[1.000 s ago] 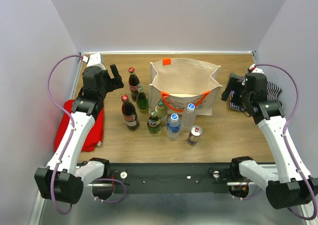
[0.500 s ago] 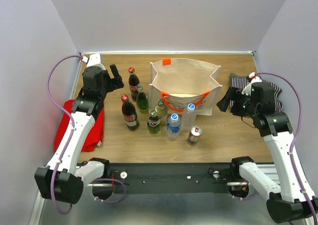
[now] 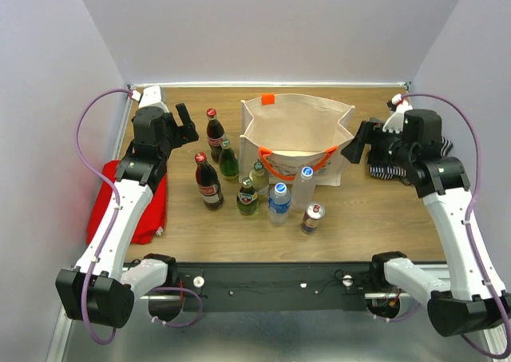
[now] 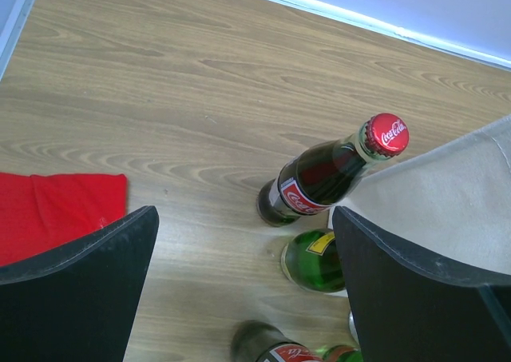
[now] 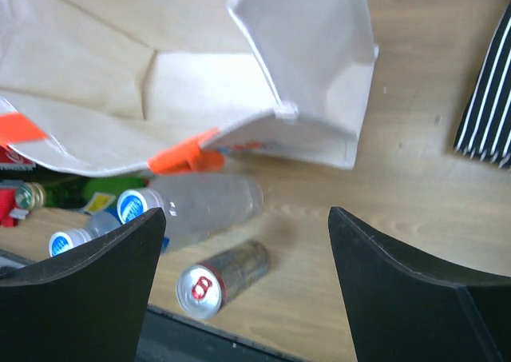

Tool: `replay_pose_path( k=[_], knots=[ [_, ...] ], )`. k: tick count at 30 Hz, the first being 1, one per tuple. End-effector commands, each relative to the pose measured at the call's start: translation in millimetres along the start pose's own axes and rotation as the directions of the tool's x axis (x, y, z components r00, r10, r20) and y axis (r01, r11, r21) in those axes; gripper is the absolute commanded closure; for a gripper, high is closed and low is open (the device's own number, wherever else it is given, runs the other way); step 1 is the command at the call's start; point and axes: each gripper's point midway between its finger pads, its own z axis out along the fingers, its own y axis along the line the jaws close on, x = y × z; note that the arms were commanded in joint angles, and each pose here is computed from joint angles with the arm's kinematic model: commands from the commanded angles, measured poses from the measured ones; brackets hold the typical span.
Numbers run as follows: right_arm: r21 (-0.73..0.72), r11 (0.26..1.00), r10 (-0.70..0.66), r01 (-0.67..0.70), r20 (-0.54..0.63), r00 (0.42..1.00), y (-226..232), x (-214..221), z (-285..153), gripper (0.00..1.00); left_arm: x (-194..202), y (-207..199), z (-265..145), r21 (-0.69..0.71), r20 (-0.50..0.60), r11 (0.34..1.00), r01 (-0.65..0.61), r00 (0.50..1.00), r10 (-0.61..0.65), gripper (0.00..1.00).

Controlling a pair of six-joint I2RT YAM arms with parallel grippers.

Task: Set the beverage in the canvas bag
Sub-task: Pick up the drink from the center of the board.

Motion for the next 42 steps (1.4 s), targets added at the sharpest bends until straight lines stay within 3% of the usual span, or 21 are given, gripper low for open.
replay_pose_path(
  k=[1,6,11,27,42],
  knots=[
    [-0.051,0.995,-0.079,0.083,0.078,0.994,24,-41,1,0.14,-12,4,-4,-0.028,0.027,1.0,0.005,1.0,-0.004,0.01],
    [0.069,0.98,-0.188,0.184,0.046,0.981,51,-38,21,0.16,-13,4,-3,-0.03,0.022,1.0,0.003,1.0,-0.003,0.01],
    [0.063,0.985,-0.163,0.16,0.054,0.985,62,-39,24,0.16,-13,5,-3,-0.036,0.024,0.999,0.004,1.0,-0.003,0.01],
    [0.136,0.968,-0.209,0.213,-0.04,0.977,121,52,45,0.18,-7,8,0,-0.049,0.01,0.999,-0.013,1.0,0.013,0.01],
    [0.251,0.961,-0.137,0.119,0.055,0.989,91,61,53,0.17,-5,5,0,-0.029,0.003,1.0,-0.007,1.0,0.007,0.01]
  ],
)
